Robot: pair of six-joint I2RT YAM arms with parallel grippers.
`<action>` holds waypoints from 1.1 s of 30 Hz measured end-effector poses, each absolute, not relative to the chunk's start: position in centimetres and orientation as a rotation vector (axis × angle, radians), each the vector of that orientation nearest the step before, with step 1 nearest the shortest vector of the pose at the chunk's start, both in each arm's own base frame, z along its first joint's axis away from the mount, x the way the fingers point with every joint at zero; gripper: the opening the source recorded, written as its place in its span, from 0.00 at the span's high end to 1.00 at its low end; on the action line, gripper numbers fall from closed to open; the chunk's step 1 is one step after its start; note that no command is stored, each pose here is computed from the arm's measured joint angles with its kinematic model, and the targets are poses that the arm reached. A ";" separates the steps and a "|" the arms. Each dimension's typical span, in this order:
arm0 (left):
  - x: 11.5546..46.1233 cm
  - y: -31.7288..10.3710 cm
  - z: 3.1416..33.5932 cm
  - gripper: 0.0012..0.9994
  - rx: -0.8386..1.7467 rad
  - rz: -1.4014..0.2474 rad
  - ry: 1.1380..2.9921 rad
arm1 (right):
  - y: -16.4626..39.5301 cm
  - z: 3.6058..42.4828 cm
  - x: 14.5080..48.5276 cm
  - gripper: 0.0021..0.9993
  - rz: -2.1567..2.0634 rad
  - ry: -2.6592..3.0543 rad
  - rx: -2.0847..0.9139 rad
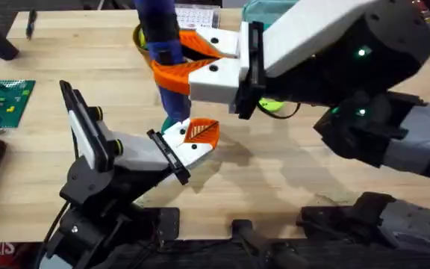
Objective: Pick up the gripper from the table and insert it into the empty holder that is missing its gripper. Then pick up a screw, insert it into the mounting hole, and use the screwdriver to tighten it. Finally, clean up the table by picking up the vegetable and placing it into the bucket.
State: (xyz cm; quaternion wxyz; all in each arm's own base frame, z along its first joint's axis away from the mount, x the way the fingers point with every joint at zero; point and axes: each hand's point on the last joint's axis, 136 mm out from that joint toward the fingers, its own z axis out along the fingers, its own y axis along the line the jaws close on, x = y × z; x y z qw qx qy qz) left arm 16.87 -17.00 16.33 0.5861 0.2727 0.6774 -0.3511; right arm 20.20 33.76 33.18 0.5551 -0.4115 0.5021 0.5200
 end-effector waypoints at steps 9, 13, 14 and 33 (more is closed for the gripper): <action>16.9 -17.0 16.3 0.99 0.636 -0.819 1.579 | 33.7 33.6 20.1 0.91 1.291 1.210 -0.935; 16.9 -17.0 16.3 0.99 0.636 -0.819 1.580 | 33.6 34.1 20.0 0.91 1.300 1.193 -0.926; 16.9 -17.0 16.3 0.99 0.636 -0.819 1.580 | 33.6 34.0 20.0 0.91 1.302 1.195 -0.925; 16.9 -17.0 16.3 0.99 0.636 -0.819 1.579 | 33.8 32.7 20.1 0.91 1.303 1.257 -0.938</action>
